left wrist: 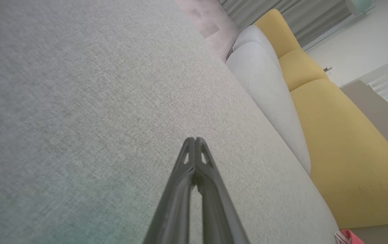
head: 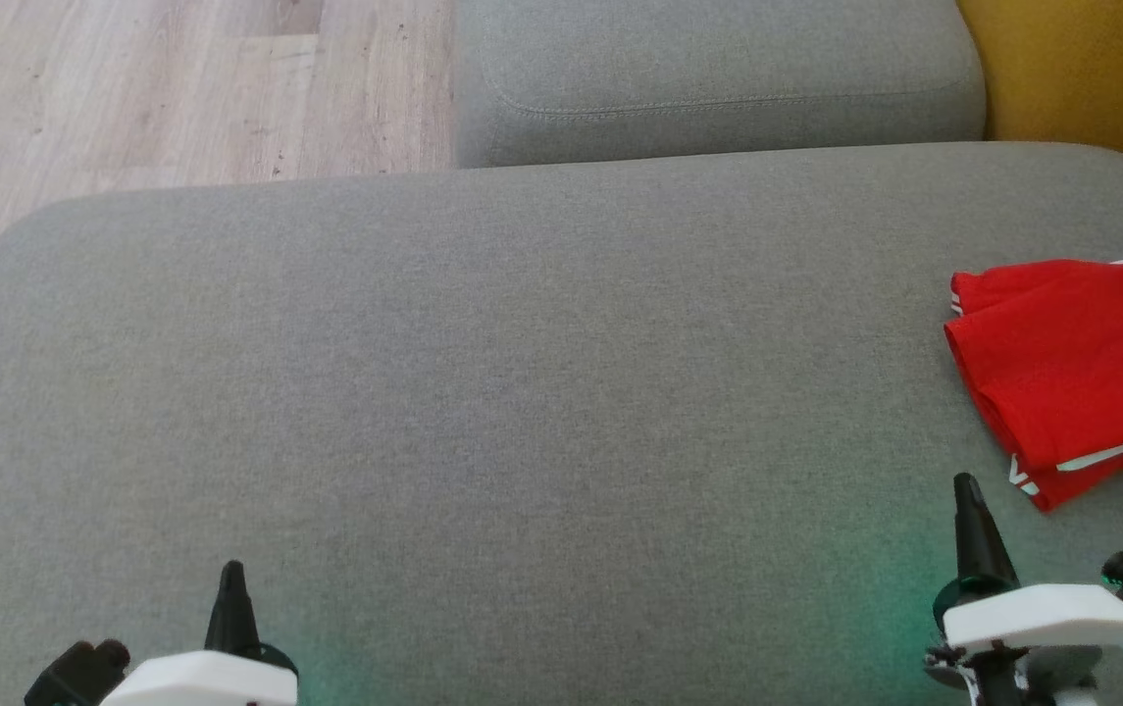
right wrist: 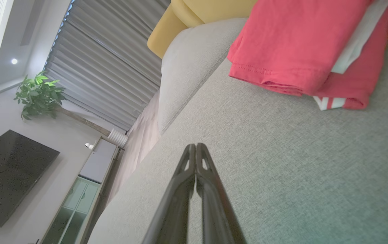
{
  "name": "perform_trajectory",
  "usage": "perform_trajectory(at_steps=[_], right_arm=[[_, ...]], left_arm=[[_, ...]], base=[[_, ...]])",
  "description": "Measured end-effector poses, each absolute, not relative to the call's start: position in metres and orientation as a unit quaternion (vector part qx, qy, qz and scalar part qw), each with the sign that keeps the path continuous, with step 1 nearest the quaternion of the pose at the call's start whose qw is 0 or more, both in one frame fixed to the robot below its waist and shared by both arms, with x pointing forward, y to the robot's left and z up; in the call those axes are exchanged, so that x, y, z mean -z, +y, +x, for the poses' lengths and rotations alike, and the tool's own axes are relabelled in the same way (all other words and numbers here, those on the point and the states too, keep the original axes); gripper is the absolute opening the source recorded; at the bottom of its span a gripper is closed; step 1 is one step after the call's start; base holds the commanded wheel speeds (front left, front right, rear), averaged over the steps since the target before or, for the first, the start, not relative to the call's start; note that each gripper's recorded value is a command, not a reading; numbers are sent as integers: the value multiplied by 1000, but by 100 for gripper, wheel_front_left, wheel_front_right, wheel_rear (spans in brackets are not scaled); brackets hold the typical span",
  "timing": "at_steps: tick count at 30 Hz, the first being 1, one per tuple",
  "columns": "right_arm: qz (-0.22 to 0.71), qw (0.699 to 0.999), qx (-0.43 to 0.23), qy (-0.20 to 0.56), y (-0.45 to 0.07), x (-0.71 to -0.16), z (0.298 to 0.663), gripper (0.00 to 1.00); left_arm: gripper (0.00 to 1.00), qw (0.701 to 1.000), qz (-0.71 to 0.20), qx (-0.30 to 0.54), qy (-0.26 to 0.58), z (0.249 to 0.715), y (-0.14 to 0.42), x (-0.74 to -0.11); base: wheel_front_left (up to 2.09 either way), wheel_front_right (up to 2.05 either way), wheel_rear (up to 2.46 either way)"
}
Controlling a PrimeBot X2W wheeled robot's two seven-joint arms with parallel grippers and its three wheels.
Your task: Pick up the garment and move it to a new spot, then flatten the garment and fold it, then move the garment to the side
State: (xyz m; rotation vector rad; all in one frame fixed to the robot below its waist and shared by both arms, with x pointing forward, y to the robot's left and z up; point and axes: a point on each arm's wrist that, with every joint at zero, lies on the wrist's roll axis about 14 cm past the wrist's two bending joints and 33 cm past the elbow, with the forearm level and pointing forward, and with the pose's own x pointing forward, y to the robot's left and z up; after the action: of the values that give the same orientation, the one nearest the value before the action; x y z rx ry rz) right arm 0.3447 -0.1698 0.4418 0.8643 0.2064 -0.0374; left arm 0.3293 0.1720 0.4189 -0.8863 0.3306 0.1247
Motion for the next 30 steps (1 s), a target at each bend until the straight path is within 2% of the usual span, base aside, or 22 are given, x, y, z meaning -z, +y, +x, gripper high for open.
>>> perform_trajectory(at_steps=[30], right_arm=[[566,820,44,71,-187,-455,358,0]], left_arm=[[0,810,-571,-54,121,350,176,-439]], base=[[0,0,0]])
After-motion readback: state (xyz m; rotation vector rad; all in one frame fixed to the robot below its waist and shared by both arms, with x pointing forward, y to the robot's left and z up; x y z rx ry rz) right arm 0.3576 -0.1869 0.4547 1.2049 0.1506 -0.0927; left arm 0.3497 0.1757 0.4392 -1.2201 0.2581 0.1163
